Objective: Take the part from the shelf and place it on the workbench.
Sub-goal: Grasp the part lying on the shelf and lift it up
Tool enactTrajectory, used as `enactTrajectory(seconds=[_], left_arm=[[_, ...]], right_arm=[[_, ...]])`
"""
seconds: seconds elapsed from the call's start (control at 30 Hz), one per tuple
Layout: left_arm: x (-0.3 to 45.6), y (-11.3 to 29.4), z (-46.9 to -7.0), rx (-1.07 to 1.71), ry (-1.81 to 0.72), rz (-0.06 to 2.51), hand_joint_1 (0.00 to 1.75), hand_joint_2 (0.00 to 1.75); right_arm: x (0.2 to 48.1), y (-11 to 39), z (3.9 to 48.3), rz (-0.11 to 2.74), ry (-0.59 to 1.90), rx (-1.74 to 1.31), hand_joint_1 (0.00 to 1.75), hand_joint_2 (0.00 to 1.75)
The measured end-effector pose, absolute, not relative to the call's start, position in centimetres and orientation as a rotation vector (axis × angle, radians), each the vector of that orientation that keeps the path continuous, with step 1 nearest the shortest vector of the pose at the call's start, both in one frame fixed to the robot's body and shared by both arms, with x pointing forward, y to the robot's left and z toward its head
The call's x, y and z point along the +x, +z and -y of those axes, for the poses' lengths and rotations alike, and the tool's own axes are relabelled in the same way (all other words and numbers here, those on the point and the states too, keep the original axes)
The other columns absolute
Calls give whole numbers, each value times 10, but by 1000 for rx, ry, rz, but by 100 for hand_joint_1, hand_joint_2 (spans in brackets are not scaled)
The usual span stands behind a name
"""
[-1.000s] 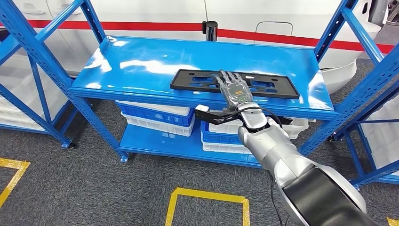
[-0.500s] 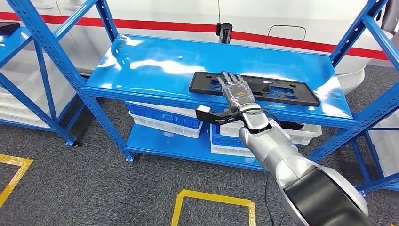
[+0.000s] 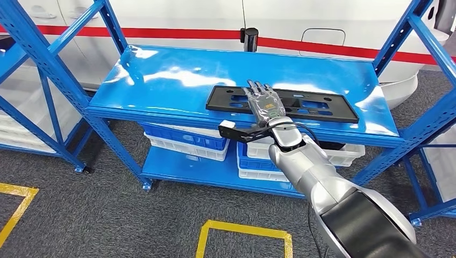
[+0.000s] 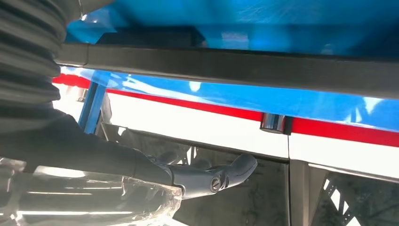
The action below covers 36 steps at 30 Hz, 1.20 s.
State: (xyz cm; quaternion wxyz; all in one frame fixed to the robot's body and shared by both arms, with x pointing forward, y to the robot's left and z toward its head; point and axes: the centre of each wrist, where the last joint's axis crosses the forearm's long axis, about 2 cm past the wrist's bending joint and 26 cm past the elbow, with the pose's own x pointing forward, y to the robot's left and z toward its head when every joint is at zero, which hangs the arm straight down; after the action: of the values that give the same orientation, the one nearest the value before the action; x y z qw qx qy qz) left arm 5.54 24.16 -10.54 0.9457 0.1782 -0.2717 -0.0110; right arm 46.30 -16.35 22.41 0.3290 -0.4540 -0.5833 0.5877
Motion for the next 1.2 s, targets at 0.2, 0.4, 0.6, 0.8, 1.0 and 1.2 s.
enactTrajectory(seconds=[0.2,0.4,0.6,0.8,1.0,1.2], left_arm=[[56,-105,-241,364,-17,554,0,0],[56,-105,-241,367,-6,552,0,0],[56,-105,-240,366,-2,551,0,0],[56,-105,-240,368,2,561,0,0],[55,-105,-241,412,16,588,0,131],[55,-105,-240,430,19,655,0,87]], right_arm=[[463,227,161,1534,1537,-1190,0,175],[465,228,163,1522,1537,-1195,0,175],[465,227,165,1511,1538,-1195,0,175],[466,229,165,1506,1539,-1190,173,175],[464,224,167,1496,1547,-1172,167,175],[466,224,177,1531,1510,-1174,164,175]])
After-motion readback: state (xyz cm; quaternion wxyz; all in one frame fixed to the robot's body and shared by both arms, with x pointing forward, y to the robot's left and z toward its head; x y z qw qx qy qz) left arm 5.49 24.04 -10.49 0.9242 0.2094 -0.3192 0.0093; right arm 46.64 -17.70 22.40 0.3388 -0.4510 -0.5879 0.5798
